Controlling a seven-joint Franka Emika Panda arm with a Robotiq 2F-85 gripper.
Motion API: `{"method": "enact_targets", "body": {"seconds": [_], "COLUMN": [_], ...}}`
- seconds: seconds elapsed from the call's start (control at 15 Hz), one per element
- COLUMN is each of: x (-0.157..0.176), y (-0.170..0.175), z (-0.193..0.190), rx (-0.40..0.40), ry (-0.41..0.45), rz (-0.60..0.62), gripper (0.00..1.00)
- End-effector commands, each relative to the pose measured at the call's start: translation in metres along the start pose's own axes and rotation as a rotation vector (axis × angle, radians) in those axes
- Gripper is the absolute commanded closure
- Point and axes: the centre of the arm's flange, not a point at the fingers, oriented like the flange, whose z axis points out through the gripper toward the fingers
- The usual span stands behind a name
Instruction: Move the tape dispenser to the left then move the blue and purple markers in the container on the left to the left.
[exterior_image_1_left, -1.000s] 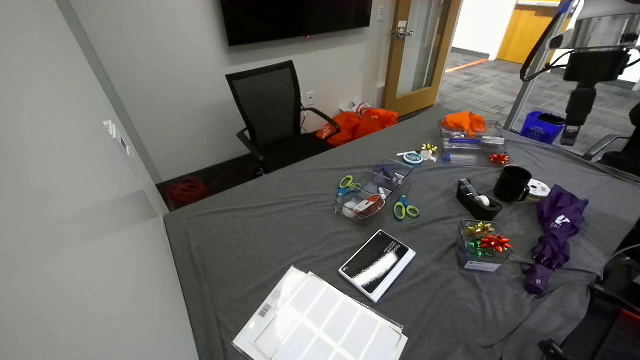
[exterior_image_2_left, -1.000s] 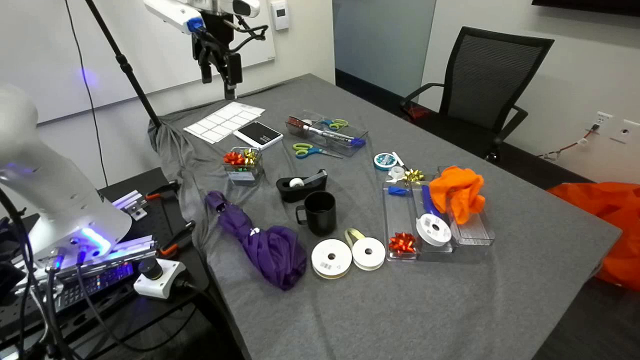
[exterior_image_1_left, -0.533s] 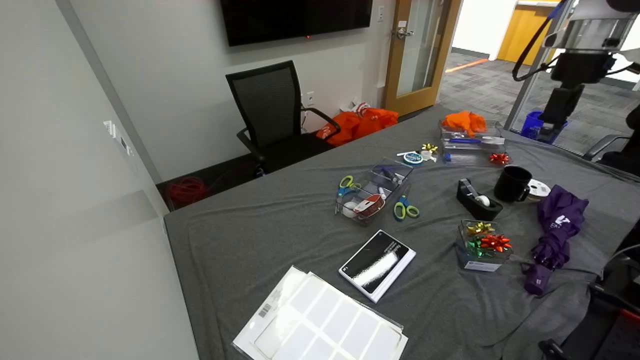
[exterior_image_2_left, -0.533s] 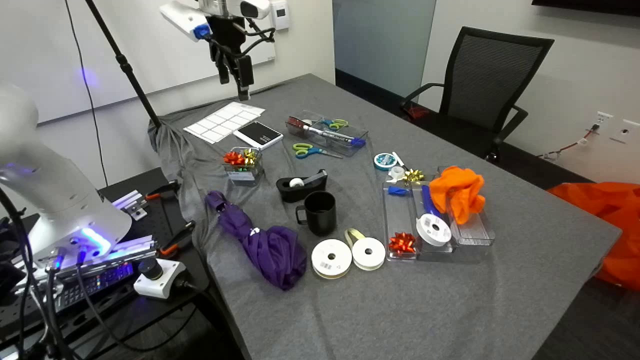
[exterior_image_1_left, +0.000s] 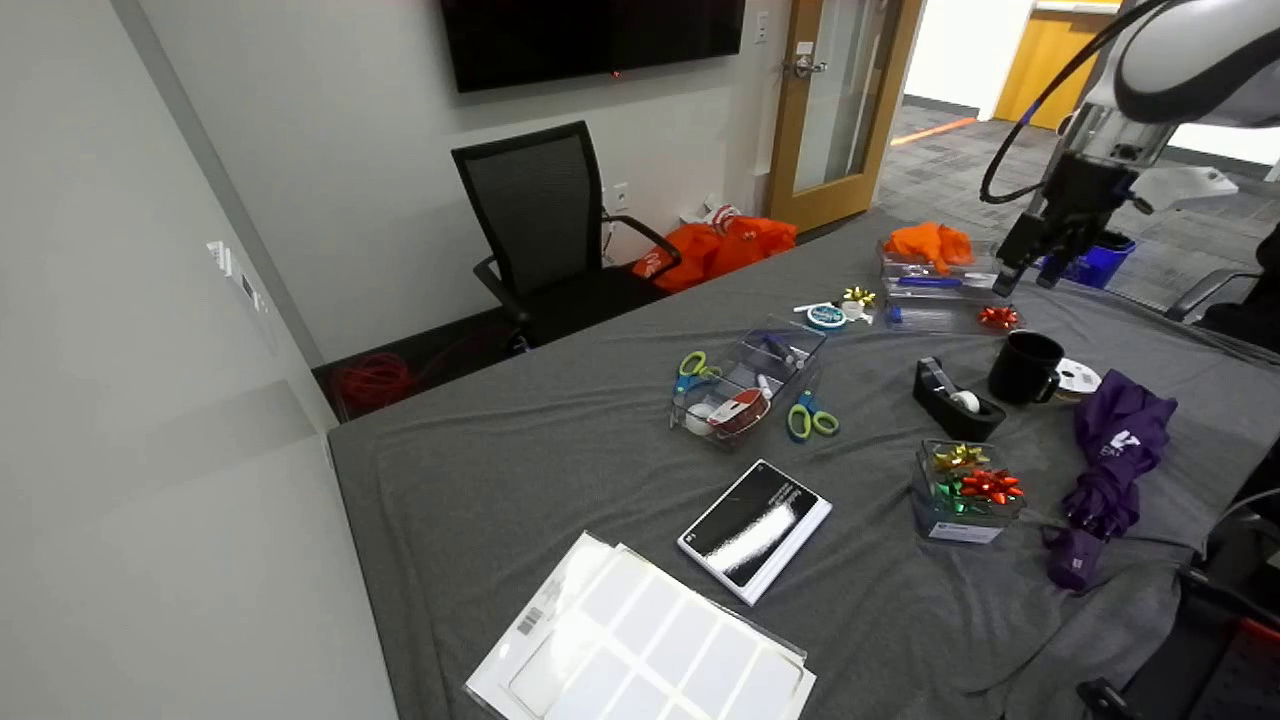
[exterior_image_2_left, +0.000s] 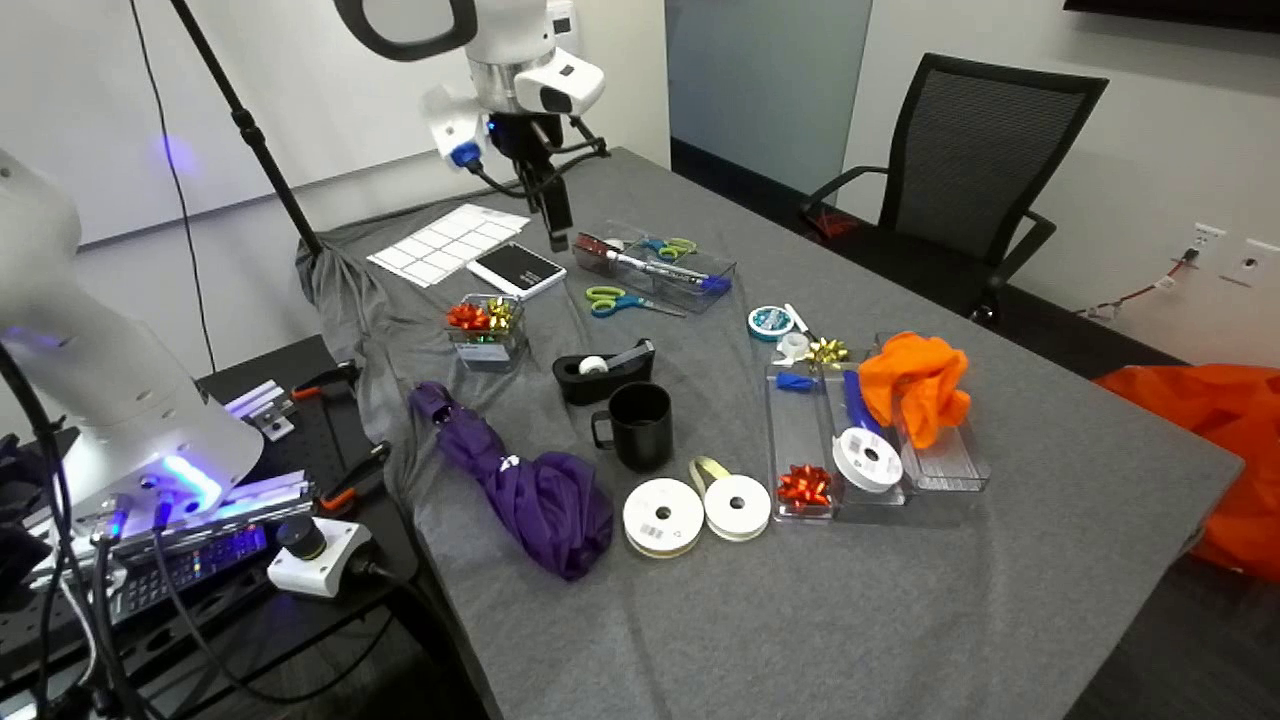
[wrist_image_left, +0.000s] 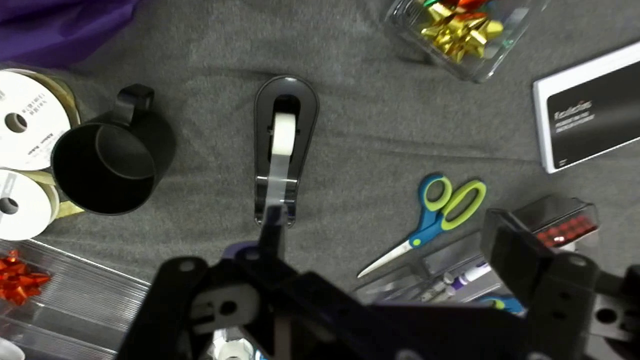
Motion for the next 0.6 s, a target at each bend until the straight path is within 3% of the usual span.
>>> {"method": "enact_targets", "body": {"seconds": [0.0, 0.53], "x": [0.008, 0.014], "y": [0.016, 0.024], "z": [0.048, 0.136], "rx": [-0.027, -0.061], "ry": [0.039, 0.002], "rz": [0.073, 0.081], "gripper": [0.0, 0.0]}}
